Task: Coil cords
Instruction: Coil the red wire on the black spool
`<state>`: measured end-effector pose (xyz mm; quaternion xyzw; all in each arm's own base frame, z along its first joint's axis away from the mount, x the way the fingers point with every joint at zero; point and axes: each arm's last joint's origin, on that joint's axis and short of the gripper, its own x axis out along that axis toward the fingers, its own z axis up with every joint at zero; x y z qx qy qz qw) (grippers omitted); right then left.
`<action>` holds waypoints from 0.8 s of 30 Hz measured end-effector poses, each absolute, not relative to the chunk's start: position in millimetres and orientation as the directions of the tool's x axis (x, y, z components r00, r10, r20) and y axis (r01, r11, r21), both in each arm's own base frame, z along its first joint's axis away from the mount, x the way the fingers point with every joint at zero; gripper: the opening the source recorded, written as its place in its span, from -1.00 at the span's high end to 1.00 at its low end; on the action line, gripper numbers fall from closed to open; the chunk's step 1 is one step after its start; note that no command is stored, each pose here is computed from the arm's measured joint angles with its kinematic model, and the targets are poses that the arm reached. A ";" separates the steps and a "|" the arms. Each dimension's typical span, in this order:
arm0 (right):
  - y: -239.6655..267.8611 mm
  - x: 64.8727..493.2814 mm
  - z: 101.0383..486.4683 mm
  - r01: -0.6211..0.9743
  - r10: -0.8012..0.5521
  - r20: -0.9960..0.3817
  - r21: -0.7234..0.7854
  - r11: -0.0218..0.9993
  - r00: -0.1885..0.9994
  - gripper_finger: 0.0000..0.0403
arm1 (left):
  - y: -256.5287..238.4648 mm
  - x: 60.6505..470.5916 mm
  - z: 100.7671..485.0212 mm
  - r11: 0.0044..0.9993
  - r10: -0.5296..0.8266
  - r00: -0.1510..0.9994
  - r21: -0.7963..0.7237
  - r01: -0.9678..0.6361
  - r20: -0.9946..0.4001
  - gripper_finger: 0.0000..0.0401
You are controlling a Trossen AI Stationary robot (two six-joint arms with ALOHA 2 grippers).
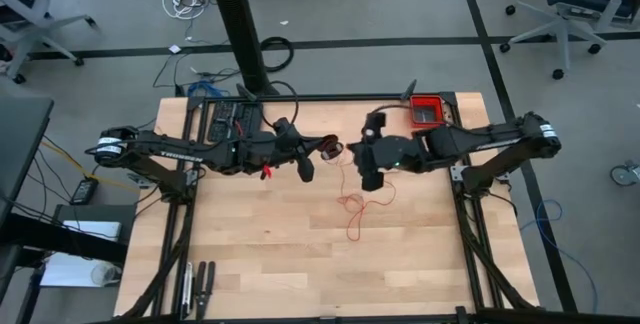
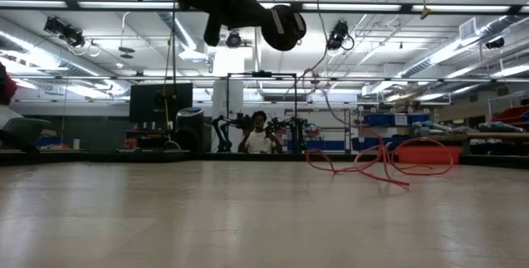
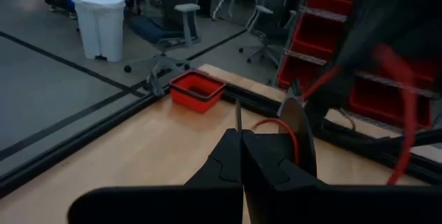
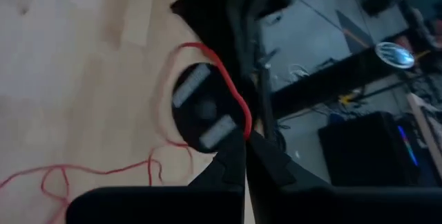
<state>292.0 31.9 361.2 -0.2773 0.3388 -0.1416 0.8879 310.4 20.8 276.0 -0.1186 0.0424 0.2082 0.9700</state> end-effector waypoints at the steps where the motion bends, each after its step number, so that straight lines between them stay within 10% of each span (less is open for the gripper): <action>1: 33.1 296.6 357.4 0.059 -0.433 -0.525 -0.586 0.808 0.733 1.00 | 20.7 310.5 276.3 0.886 0.393 0.910 -0.213 -0.412 -0.129 1.00; 24: 24.2 301.9 359.5 0.180 -0.582 -0.430 -0.678 0.713 0.690 1.00 | 18.2 310.9 273.1 0.922 0.315 0.935 -0.183 -0.343 -0.164 1.00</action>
